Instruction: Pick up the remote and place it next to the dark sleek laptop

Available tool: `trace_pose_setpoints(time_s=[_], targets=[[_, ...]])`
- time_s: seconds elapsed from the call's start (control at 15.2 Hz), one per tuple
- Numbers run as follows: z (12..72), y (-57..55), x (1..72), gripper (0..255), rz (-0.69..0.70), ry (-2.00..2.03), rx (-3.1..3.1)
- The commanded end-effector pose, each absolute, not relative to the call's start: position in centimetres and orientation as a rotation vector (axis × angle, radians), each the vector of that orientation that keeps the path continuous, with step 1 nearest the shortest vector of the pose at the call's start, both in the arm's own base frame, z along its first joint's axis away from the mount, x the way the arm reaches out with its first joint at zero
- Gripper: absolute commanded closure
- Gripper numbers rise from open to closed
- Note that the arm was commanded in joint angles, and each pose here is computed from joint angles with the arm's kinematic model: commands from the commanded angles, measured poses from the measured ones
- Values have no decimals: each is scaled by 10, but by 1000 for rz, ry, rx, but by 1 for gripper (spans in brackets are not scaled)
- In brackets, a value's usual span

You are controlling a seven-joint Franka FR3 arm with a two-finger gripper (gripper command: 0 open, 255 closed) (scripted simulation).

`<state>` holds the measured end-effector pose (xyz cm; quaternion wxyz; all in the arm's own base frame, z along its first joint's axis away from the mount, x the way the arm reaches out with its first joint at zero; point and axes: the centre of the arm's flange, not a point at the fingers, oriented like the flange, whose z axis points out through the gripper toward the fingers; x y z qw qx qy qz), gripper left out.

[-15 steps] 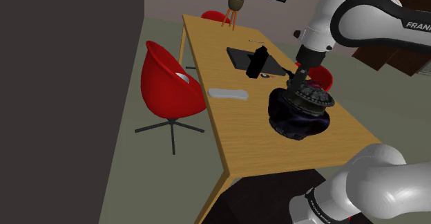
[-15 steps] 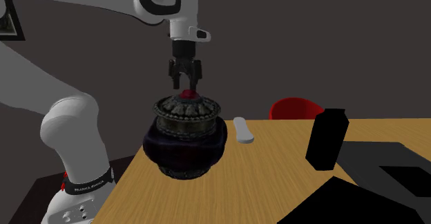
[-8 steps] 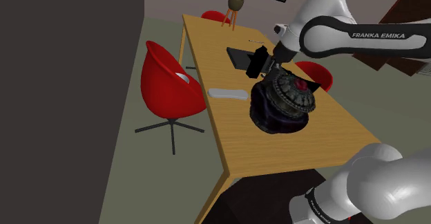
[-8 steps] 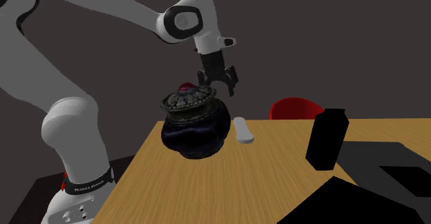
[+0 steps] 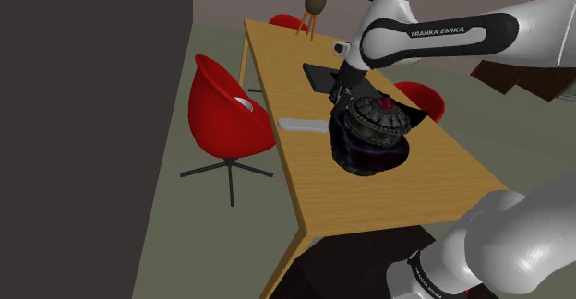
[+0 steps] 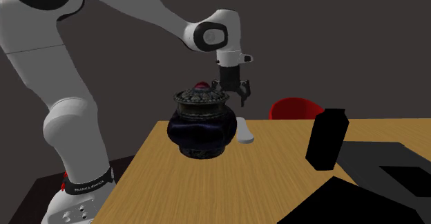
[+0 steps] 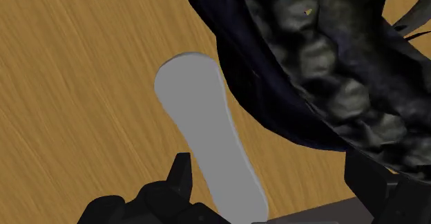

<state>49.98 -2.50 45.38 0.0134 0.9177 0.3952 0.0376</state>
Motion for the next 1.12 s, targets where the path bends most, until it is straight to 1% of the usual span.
trace_pose_setpoints(time_s=[0.0, 0.4, 0.92, 1.06], targets=[[408, -29, 512, 0, -59, 1364, 2788], [372, -10, 574, 0, -1, 1635, 2656], [330, -10, 577, 0, 2, 1647, 2649], [330, -10, 577, 0, 2, 1647, 2649]])
